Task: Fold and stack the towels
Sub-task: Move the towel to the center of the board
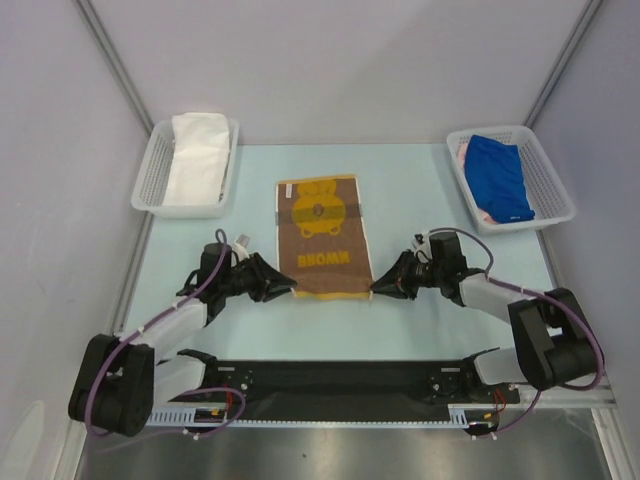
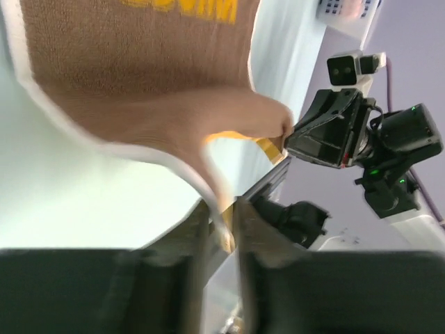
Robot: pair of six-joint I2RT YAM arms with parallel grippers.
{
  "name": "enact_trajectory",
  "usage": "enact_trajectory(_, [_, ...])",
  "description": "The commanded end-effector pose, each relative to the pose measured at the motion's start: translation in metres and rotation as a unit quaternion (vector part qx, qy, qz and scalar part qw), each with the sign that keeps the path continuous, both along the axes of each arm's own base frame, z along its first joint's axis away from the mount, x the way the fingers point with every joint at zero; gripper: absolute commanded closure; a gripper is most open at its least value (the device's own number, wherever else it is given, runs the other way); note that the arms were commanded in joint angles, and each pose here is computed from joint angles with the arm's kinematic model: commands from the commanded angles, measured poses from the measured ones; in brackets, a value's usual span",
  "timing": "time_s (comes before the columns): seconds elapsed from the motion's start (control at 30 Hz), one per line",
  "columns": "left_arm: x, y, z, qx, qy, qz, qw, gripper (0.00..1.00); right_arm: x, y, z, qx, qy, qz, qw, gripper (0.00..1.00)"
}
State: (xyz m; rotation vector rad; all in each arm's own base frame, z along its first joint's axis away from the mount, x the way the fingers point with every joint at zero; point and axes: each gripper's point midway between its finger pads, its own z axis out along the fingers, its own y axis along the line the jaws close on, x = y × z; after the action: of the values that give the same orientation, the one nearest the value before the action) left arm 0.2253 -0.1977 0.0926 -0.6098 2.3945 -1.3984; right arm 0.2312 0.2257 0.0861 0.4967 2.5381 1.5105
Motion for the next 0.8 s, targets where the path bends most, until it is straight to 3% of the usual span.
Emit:
enact_trajectory(0.0, [-0.018, 0.005, 0.000, 0.015, -0.017, -0.022, 1.000, 0.69, -0.024, -0.007, -0.013, -0.054, -0.021, 0.025, 0.998, 0.80])
enact_trajectory(0.07, [-0.031, 0.008, -0.003, 0.021, -0.002, -0.027, 0.999, 0.58, -0.041, -0.015, -0.023, -0.101, -0.019, 0.038, 0.994, 0.73])
enact_trajectory(0.23, [-0.047, 0.016, -0.009, 0.048, -0.005, -0.037, 0.998, 0.52, -0.051, -0.035, -0.023, -0.169, -0.050, 0.042, 0.983, 0.58])
enact_trajectory(0.33, [-0.041, 0.017, -0.008, 0.072, -0.025, -0.053, 0.996, 0.54, -0.043, -0.052, -0.018, -0.237, -0.084, 0.034, 0.967, 0.59])
enact_trajectory(0.43, [-0.033, 0.026, -0.010, 0.119, -0.034, -0.058, 0.991, 0.56, -0.043, -0.049, -0.016, -0.256, -0.087, 0.053, 0.961, 0.64])
enact_trajectory(0.77, [-0.042, 0.036, 0.009, 0.177, -0.074, -0.060, 0.980, 0.48, -0.048, -0.022, -0.013, -0.347, -0.167, 0.070, 0.920, 0.69])
